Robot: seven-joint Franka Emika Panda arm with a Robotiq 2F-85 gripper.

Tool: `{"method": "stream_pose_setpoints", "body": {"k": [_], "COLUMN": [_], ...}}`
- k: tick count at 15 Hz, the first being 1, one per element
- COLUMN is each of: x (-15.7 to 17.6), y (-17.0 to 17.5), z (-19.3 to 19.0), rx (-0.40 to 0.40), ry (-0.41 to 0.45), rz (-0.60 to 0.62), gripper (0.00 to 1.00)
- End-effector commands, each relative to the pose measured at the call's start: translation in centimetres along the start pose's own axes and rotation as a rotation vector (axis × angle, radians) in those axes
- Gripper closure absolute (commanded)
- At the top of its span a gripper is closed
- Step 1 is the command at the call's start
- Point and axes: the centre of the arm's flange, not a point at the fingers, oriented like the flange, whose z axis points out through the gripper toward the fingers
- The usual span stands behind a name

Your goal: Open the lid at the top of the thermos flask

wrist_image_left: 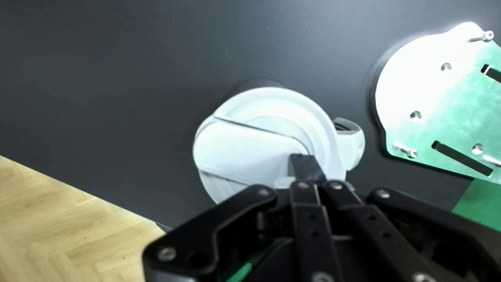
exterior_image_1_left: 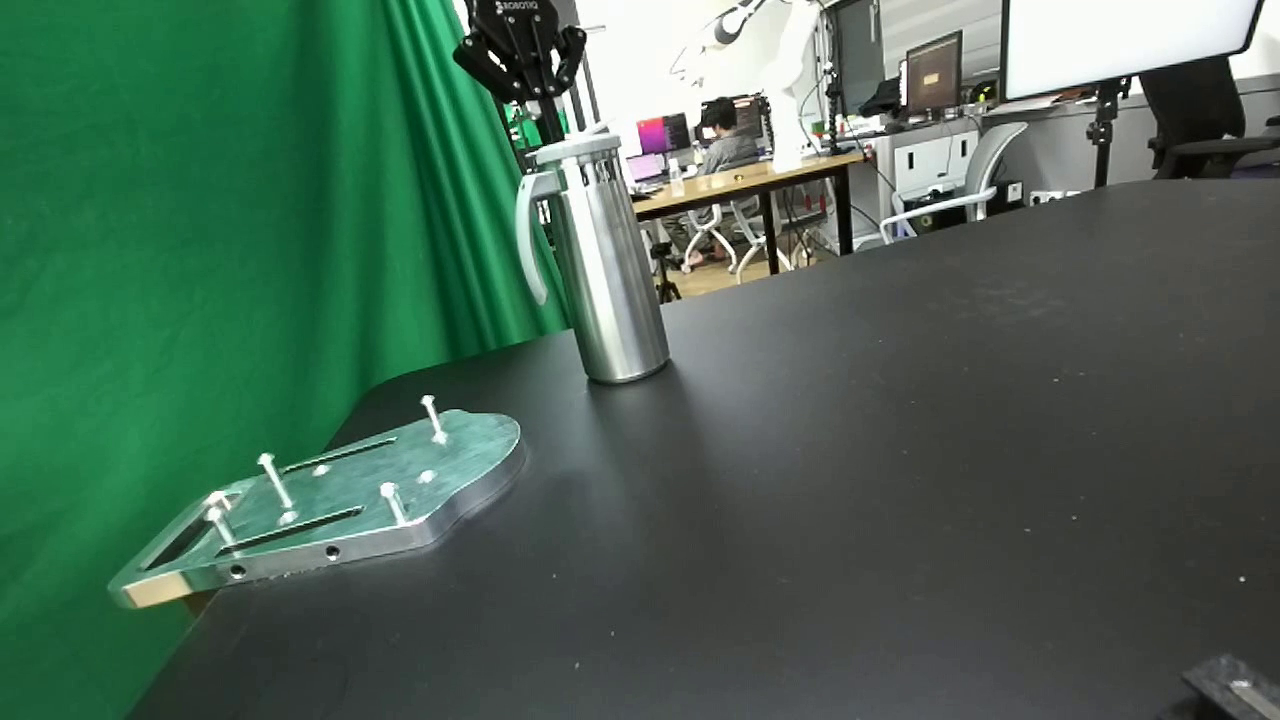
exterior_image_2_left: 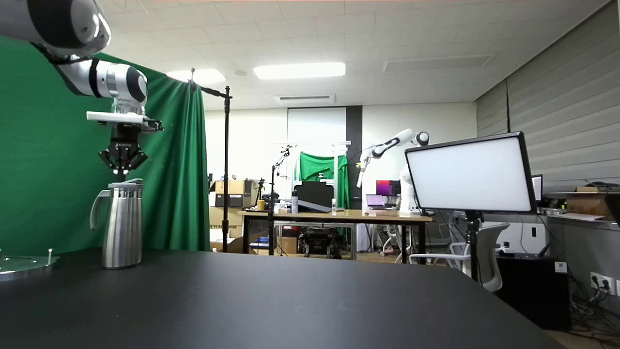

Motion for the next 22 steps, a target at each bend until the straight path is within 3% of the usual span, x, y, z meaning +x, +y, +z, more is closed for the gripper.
{"method": "stream_pose_setpoints", "body": {"k": [1, 7, 14, 15, 17, 22], "x": [2.2, 1.5, -2.9, -3.6, -5.0, -9.4], "y": [0.2, 0.2, 1.1, 1.2, 1.5, 2.5], "z": [0.8, -1.2, -5.4, -6.1, -7.4, -9.1], "rx": [0.019, 0.018, -0.003, -0.002, -0.008, -0.01], "ry": [-0.016, 0.008, 0.052, 0.059, 0.069, 0.038], "rz": [0.011, 0.013, 0.033, 0.037, 0.029, 0.012], "gripper": [1.0, 1.0, 1.0, 0.74, 0.68, 0.34]}}
